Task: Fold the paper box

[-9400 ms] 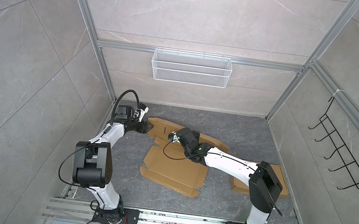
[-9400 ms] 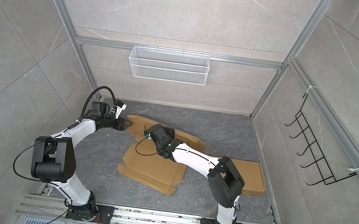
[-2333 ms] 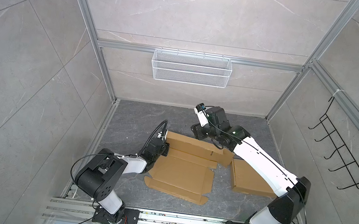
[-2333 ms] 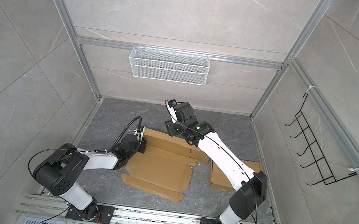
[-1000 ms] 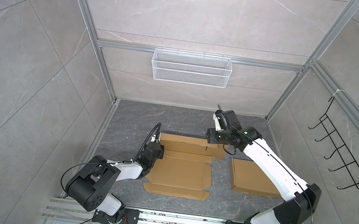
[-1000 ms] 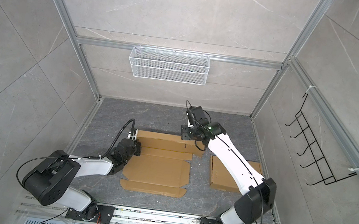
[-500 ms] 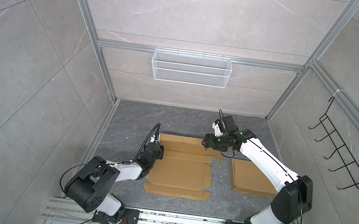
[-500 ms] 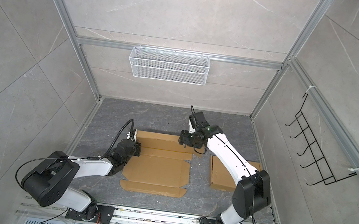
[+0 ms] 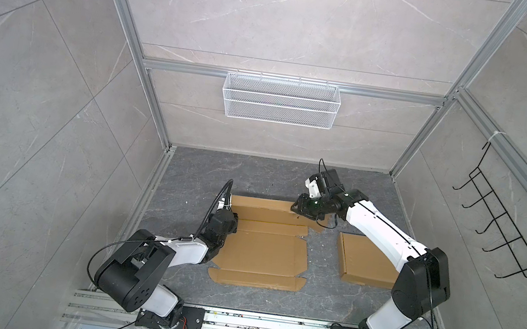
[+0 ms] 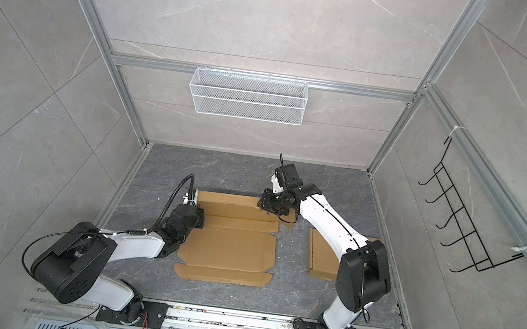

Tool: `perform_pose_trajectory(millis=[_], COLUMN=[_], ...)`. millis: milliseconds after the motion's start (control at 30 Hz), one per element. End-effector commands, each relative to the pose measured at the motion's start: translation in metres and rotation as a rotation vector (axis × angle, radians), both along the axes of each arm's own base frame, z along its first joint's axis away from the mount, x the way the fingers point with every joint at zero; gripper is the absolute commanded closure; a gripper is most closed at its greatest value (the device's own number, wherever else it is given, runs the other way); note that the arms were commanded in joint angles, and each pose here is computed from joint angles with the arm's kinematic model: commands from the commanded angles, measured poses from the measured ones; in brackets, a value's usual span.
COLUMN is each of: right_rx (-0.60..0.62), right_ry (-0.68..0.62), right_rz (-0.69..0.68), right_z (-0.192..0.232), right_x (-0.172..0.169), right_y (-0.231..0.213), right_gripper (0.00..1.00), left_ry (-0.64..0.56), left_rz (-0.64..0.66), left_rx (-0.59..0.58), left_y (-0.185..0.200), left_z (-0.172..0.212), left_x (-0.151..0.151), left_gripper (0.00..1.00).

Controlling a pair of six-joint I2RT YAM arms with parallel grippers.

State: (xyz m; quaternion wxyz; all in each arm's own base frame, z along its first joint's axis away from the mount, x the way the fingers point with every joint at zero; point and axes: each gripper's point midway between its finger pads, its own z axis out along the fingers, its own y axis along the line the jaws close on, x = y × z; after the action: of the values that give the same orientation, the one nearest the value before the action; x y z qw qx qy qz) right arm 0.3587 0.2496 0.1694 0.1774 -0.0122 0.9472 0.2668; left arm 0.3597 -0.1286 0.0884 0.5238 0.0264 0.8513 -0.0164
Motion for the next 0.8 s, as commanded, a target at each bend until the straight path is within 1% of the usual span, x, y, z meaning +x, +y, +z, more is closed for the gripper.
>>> perform_pose_trajectory(millis=[0, 100, 200, 333, 400, 433, 500, 567, 667, 767], right_rx=[0.018, 0.044, 0.045, -0.018, -0.053, -0.05, -0.01, -0.032, -0.072, -0.076], right_ry=[-0.007, -0.071, -0.113, -0.112, -0.114, -0.11, -0.146, -0.184, -0.249, -0.264], right_rz=[0.029, 0.016, -0.016, -0.061, -0.126, -0.155, -0.187, -0.208, -0.232, -0.251], right_z=[0.001, 0.019, 0.025, 0.005, -0.015, -0.024, -0.037, -0.049, -0.064, -0.081], right_x=[-0.004, -0.003, -0.011, -0.03, -0.038, -0.043, -0.045, -0.046, -0.042, -0.034], right_y=[0.0, -0.02, -0.047, -0.072, -0.087, -0.09, -0.086, -0.084, -0.077, -0.072], right_gripper=[0.56, 0.46, 0.42, 0.42, 0.44, 0.46, 0.49, 0.51, 0.5, 0.5], left_ry=[0.09, 0.119, 0.135, 0.172, 0.206, 0.212, 0.214, 0.217, 0.242, 0.249], left_rz=[0.03, 0.052, 0.087, 0.09, 0.093, 0.091, 0.088, 0.09, 0.086, 0.083], left_rx=[0.038, 0.025, 0.036, 0.047, 0.061, 0.059, 0.055, 0.059, 0.077, 0.084], left_y=[0.01, 0.014, 0.02, 0.019, 0.017, 0.016, 0.015, 0.015, 0.013, 0.011], left_z=[-0.019, -0.021, -0.02, -0.021, -0.021, -0.02, -0.021, -0.023, -0.025, -0.025], left_x=[-0.015, -0.02, -0.021, -0.02, -0.019, -0.018, -0.018, -0.017, -0.014, -0.011], left_gripper=[1.0, 1.0, 1.0, 1.0, 1.0, 1.0, 1.0, 1.0, 1.0, 1.0])
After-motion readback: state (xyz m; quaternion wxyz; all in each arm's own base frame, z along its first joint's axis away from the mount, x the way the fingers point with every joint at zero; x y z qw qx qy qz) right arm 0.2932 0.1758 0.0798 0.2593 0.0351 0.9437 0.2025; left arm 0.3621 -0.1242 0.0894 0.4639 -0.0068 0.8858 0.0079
